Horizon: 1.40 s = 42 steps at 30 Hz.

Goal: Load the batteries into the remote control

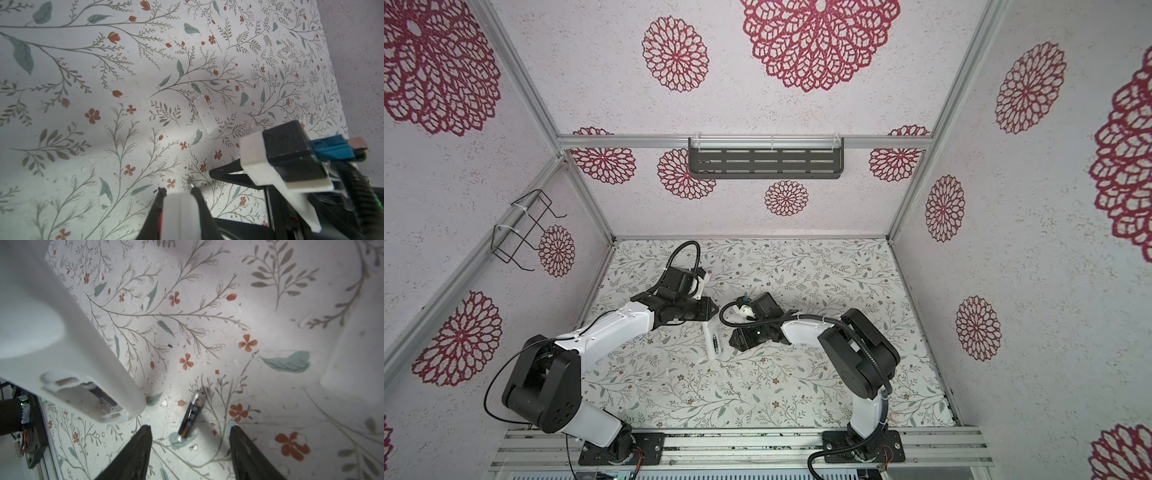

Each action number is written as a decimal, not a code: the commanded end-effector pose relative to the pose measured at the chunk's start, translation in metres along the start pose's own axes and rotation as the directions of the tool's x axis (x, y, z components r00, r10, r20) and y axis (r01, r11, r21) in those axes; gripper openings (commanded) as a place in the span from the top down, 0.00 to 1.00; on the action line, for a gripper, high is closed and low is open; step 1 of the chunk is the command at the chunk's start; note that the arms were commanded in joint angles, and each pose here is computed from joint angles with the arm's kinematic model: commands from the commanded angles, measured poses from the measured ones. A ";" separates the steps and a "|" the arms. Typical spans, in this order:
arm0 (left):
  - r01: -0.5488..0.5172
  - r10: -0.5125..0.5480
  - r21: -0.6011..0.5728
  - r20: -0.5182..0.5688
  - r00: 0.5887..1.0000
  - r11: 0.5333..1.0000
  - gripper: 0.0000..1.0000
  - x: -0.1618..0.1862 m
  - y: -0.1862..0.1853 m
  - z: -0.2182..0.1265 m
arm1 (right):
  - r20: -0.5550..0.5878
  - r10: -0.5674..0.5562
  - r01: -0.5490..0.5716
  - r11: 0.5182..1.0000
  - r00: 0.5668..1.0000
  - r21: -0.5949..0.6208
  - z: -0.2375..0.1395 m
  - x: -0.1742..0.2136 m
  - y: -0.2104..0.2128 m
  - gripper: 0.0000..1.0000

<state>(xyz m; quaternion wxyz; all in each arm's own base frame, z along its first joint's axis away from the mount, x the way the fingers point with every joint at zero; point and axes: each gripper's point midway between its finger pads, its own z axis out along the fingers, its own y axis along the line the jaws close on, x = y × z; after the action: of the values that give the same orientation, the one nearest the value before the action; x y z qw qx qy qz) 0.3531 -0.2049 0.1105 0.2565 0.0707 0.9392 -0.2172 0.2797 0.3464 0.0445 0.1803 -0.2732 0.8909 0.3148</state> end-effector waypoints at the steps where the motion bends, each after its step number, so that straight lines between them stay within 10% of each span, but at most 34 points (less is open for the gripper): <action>1: -0.022 0.022 -0.052 0.002 1.000 0.998 1.00 -0.001 0.014 -0.011 | -0.013 0.005 -0.004 0.998 1.000 0.061 0.002 -0.012 -0.009 0.39; 23: 0.094 -0.086 -0.041 0.163 0.983 0.995 1.00 -0.013 0.044 -0.090 | -0.236 -0.021 0.145 0.841 0.972 0.521 -0.008 0.008 -0.031 0.70; 42: 0.102 -0.101 0.004 0.187 0.977 0.995 1.00 -0.014 0.039 -0.096 | -0.321 -0.026 0.201 0.827 0.947 0.525 -0.004 0.022 -0.029 0.85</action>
<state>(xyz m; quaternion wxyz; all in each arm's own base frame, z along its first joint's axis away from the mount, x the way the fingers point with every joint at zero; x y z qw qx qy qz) 0.3299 -0.1262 0.1671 0.3145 -0.0044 0.9232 -0.2208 0.2875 0.3273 0.0278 0.1594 -0.2974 0.9413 0.0118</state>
